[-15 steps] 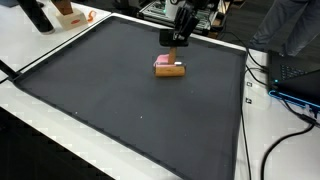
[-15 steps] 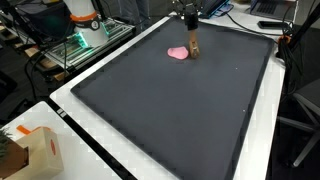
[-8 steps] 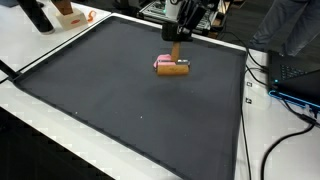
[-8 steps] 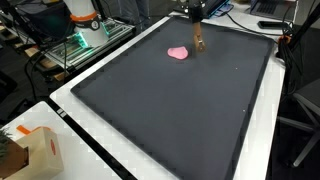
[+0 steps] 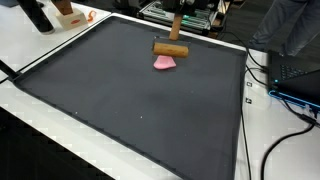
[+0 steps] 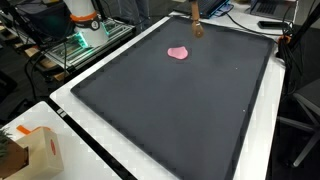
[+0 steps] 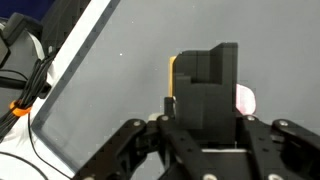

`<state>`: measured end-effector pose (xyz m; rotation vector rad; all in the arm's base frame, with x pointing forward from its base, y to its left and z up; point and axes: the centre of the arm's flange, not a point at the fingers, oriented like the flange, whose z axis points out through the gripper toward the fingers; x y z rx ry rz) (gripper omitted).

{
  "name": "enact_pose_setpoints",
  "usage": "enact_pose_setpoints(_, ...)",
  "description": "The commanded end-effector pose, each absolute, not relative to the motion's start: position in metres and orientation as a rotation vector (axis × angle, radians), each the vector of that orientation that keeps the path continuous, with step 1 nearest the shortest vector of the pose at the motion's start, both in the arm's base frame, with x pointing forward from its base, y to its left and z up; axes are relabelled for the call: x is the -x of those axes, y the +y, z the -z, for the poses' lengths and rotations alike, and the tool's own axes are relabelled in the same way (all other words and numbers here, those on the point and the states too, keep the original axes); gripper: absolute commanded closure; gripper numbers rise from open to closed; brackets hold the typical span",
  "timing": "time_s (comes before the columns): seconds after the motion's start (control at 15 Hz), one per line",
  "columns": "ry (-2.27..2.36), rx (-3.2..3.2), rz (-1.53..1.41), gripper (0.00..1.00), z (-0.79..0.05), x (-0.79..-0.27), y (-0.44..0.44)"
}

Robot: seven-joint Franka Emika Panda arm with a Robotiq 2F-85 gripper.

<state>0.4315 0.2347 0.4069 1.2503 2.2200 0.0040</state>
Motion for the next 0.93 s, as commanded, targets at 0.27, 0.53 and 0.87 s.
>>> enact_pose_setpoints(0.27, 2.19, -1.389, 0.105, 0.77, -0.453, -0.393, 0.216)
enact_pose_setpoints(0.53, 2.169, -1.613, 0.032, 0.77, -0.45, -0.396, 0.189)
enact_pose_setpoints(0.87, 2.043, -1.965, -0.044, 0.77, -0.434, -0.404, 0.146)
